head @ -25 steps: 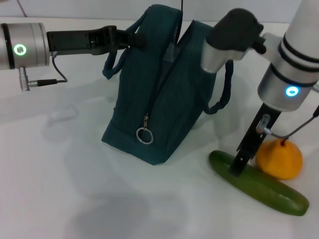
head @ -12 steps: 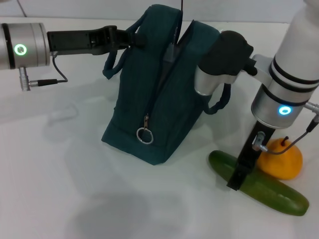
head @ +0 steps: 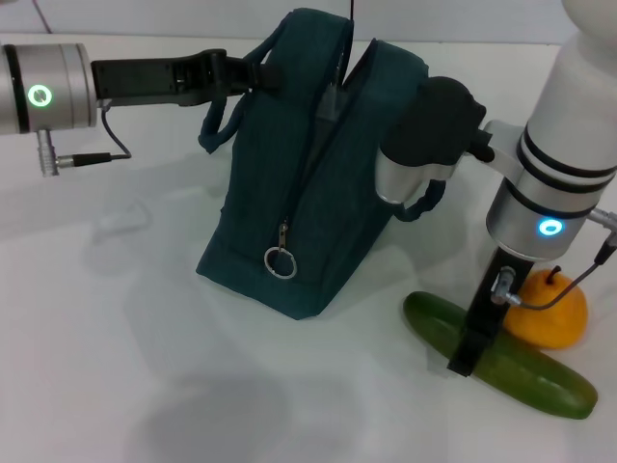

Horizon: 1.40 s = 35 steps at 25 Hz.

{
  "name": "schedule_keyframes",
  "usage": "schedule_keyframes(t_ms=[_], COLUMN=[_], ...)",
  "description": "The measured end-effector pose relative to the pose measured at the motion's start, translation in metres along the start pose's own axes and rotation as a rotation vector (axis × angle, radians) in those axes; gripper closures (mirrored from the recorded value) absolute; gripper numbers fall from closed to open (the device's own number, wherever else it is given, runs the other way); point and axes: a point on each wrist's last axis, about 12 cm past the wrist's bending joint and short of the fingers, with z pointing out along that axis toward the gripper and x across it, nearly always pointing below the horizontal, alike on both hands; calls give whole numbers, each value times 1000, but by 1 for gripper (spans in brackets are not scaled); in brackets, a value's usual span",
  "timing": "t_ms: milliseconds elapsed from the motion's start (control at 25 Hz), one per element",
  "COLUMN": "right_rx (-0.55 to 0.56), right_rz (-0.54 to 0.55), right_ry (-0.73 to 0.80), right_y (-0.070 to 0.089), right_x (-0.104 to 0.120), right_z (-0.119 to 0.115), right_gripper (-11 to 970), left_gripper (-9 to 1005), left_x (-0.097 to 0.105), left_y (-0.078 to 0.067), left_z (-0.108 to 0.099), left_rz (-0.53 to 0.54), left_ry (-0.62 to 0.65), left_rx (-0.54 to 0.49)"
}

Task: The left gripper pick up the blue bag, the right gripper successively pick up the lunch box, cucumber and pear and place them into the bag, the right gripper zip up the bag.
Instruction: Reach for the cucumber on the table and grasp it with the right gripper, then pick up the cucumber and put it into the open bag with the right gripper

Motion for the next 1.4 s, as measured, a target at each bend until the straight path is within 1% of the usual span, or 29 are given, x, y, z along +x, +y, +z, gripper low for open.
schedule_keyframes(t_ms=[240,440,720,880,1000,1080,1160,1280,1400], right_rx=[21,27,27,12,-21,-73,-155,-318,-503], right_rz=[-14,-13,-13,2,19,34,40,36,-4], right_ry=[43,54,49,15,-34,-85,-154,-299,-492], right_y=[5,5,5,3,-2,-6,-10,-15,-18], right_x=[0,1,2,2,6,11,20,39,67], right_z=[5,7,6,3,-1,-6,-11,-23,-36], right_gripper=[165,335,335,335,335,336,336,336,336], left_gripper=[951,951,951,951,951,951,951,951,951], left_x=[0,0,0,1,1,1,1,2,3], left_y=[0,0,1,1,1,1,1,1,0], left_z=[-1,0,-1,-1,-1,-1,-1,0,1], left_rz=[0,1,-2,-2,-1,-1,-2,-3,-7], left_ry=[0,0,-1,0,2,2,1,4,8], left_rx=[-1,-1,-3,-2,-2,-2,-2,0,1])
